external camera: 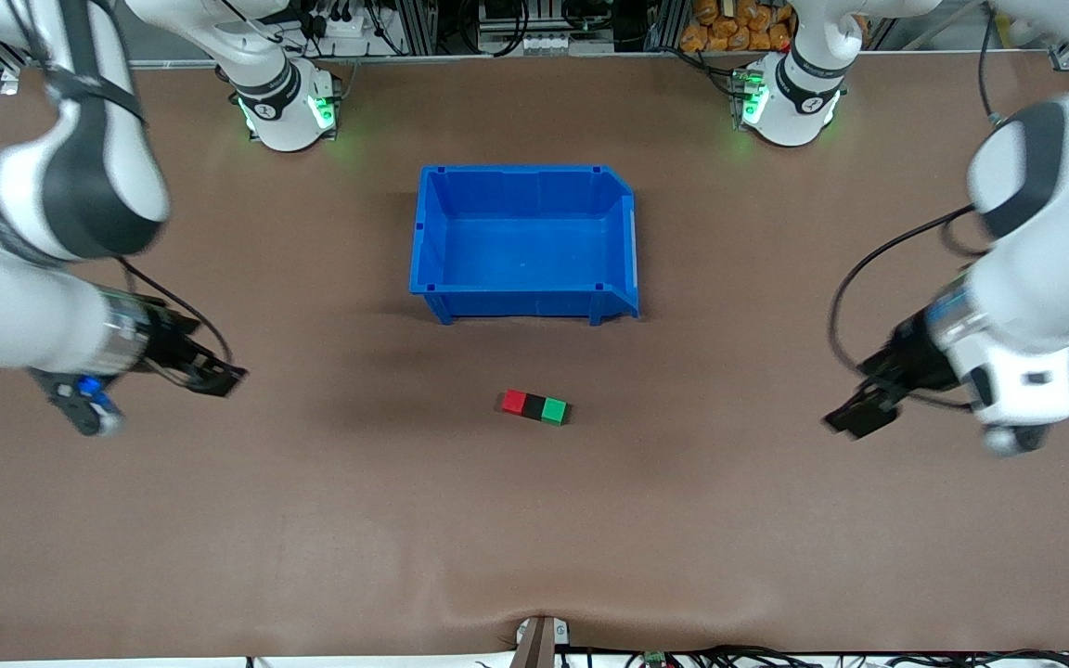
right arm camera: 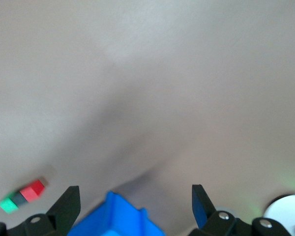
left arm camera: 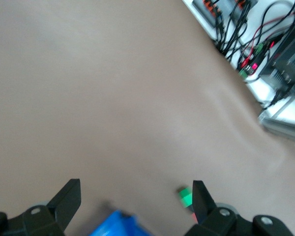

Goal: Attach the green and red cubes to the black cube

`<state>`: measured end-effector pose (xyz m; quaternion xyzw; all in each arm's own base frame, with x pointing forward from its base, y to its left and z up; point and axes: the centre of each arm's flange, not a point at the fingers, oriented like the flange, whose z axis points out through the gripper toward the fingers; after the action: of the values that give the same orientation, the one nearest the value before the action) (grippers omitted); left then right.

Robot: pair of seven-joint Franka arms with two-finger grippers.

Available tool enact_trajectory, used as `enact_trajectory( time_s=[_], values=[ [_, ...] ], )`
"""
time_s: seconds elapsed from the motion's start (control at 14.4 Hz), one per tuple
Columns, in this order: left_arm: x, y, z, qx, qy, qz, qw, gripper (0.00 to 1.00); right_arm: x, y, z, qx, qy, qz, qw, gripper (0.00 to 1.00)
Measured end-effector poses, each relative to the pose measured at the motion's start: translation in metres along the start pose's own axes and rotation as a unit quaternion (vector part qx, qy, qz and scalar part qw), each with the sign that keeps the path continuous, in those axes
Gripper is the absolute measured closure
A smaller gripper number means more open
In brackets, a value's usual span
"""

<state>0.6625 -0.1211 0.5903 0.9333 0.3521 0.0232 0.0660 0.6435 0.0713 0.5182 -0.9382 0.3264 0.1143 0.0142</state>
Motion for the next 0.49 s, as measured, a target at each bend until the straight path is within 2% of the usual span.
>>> enact_trajectory(
  time_s=[0.21, 0.35, 0.49],
  values=[
    [0.011, -0.059, -0.051, 0.017, -0.006, 0.088, 0.996, 0.00, 0.008, 0.059, -0.040, 0.006, -0.007, -0.076, 0.997, 0.00],
    [-0.002, -0.084, -0.064, 0.025, -0.009, 0.164, 0.986, 0.00, 0.003, 0.084, -0.071, 0.022, 0.013, -0.133, 0.991, 0.00],
    [-0.023, -0.104, -0.066, 0.049, -0.010, 0.228, 0.972, 0.00, -0.020, 0.095, -0.101, 0.033, 0.036, -0.168, 0.985, 0.00]
  ],
)
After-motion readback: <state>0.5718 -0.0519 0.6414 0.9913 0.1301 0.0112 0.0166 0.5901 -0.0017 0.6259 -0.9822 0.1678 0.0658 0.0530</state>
